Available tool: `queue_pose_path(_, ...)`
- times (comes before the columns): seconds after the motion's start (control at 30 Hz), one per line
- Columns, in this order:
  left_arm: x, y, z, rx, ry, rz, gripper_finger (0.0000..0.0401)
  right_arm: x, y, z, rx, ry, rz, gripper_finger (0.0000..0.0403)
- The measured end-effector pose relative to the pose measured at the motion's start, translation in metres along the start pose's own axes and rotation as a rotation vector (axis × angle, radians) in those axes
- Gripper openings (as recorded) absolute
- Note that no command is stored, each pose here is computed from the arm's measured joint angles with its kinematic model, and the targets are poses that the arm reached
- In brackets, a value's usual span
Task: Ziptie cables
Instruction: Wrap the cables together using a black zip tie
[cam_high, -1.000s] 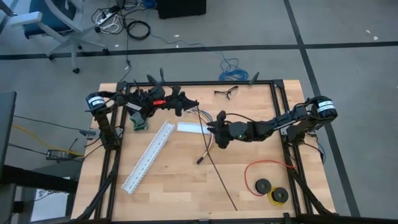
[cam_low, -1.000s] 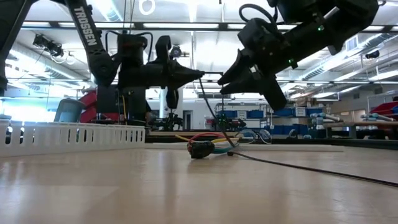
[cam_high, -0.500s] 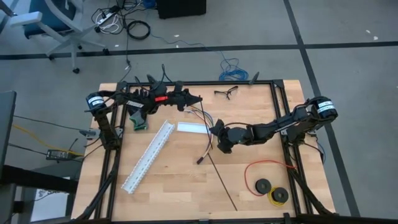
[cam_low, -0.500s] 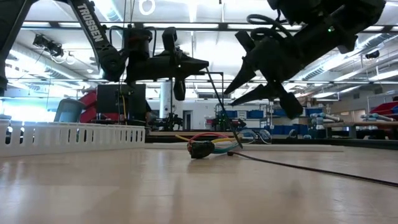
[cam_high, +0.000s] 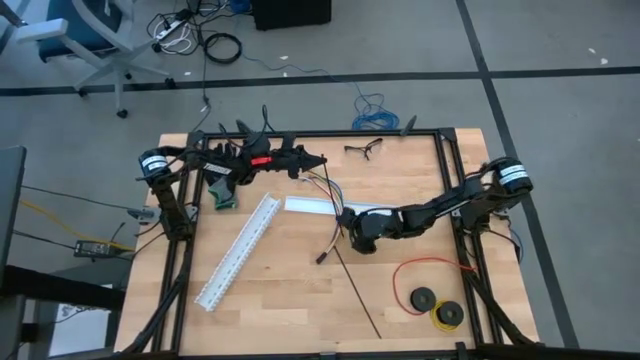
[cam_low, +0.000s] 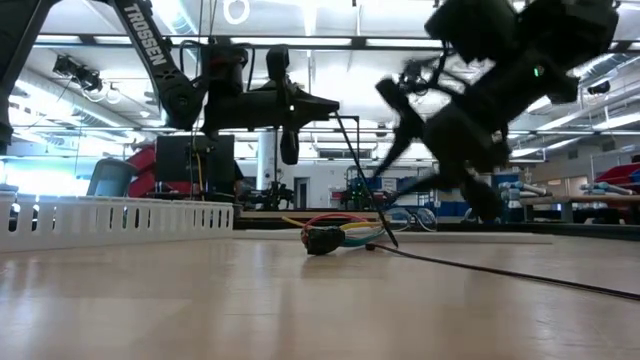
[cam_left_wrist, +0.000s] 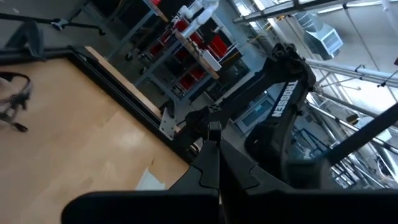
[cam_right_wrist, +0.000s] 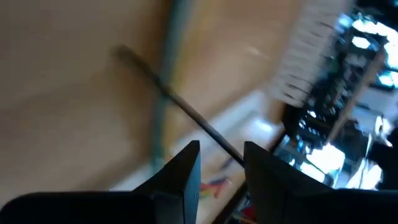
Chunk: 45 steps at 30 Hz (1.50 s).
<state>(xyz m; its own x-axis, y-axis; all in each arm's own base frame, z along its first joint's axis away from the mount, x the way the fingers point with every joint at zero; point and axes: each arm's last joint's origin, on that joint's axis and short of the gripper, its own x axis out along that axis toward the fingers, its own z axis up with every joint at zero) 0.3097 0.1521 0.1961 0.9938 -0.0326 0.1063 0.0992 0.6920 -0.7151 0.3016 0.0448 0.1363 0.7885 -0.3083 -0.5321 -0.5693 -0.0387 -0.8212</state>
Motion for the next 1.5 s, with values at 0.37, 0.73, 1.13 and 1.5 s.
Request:
queue_pose_path(0.37, 0.003, 0.001, -0.008, -0.011, 0.028, 0.049, 0.0, 0.016, 0.016, 0.022, -0.062, 0.163, -0.066, 0.0109)
queue_pose_path(0.73, 0.0, 0.007, -0.006, -0.001, 0.034, 0.093, 0.0, 0.008, 0.012, 0.028, 0.155, 0.042, -0.072, 0.0087)
queue_pose_path(1.13, 0.0, 0.009, -0.009, -0.009, 0.04, 0.115, 0.0, 0.008, 0.01, 0.029, 0.271, -0.025, -0.077, 0.0003)
queue_pose_path(1.5, 0.009, -0.003, -0.022, 0.136, 0.075, 0.079, 0.0, 0.014, 0.005, 0.017, 0.753, -0.026, -0.109, 0.0)
